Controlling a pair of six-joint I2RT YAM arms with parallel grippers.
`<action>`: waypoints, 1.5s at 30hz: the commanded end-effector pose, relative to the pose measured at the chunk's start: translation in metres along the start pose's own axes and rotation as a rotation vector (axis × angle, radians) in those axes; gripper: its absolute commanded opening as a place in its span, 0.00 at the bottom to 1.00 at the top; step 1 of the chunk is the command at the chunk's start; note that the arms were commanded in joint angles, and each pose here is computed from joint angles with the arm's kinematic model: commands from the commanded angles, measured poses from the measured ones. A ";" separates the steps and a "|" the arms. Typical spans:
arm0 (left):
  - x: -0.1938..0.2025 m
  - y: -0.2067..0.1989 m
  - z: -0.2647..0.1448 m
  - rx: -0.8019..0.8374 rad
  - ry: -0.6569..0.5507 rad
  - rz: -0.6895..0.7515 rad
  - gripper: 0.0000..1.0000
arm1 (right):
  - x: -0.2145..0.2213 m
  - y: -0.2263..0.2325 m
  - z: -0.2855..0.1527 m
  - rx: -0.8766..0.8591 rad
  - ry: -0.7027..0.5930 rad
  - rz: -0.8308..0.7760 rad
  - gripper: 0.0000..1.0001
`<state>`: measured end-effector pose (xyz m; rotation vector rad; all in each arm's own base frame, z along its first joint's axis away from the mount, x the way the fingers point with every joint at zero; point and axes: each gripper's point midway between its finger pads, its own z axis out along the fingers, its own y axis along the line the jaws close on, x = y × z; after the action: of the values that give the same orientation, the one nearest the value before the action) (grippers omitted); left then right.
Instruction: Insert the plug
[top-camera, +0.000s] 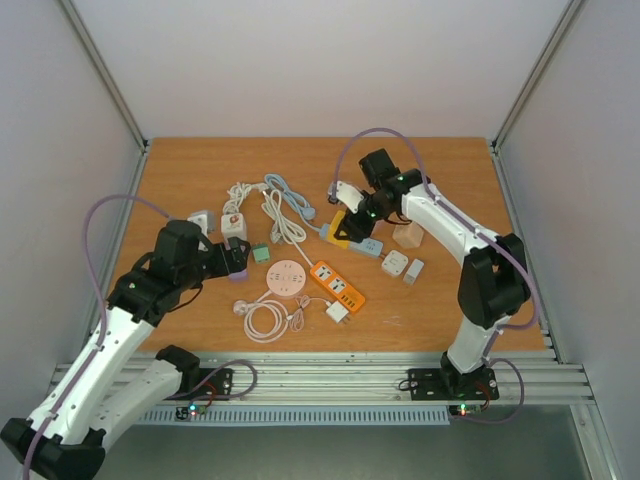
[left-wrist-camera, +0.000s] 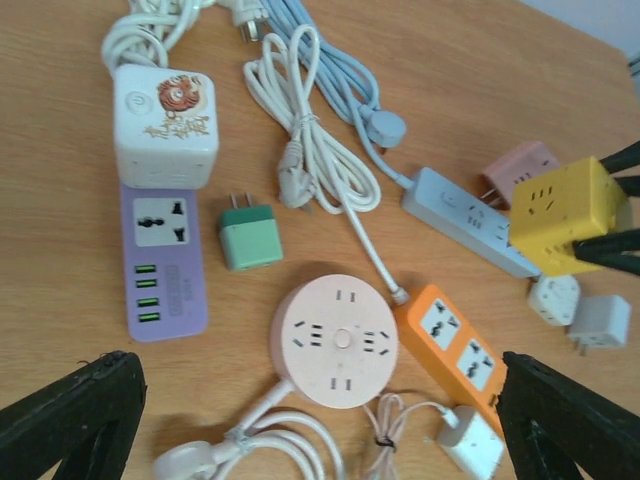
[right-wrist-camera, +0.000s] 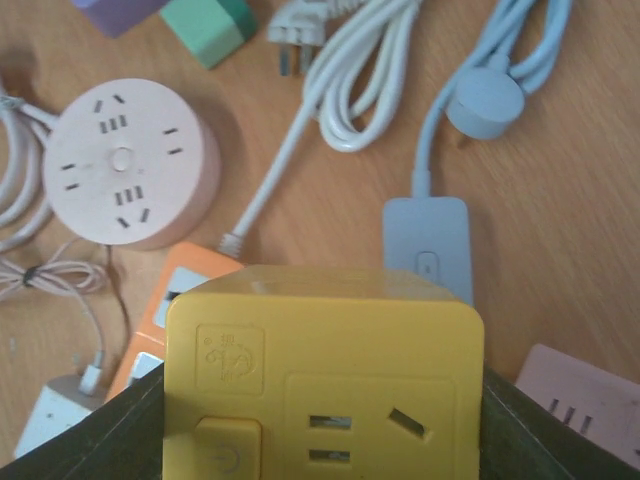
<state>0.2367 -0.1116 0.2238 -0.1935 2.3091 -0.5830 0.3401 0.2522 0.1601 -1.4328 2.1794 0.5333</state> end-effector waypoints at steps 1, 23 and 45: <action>-0.005 0.021 0.005 -0.106 -0.041 0.095 0.96 | -0.008 -0.021 -0.011 -0.020 -0.031 0.006 0.25; -0.005 0.024 0.007 -0.122 -0.043 0.110 0.98 | 0.019 -0.058 0.027 0.026 0.063 -0.028 0.25; 0.009 0.028 0.011 -0.115 0.000 0.063 0.98 | 0.053 -0.063 0.054 -0.016 0.180 -0.024 0.25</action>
<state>0.2411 -0.0929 0.2009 -0.1482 2.3461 -0.3917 0.3879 0.2315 0.1003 -1.5125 2.2560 0.4869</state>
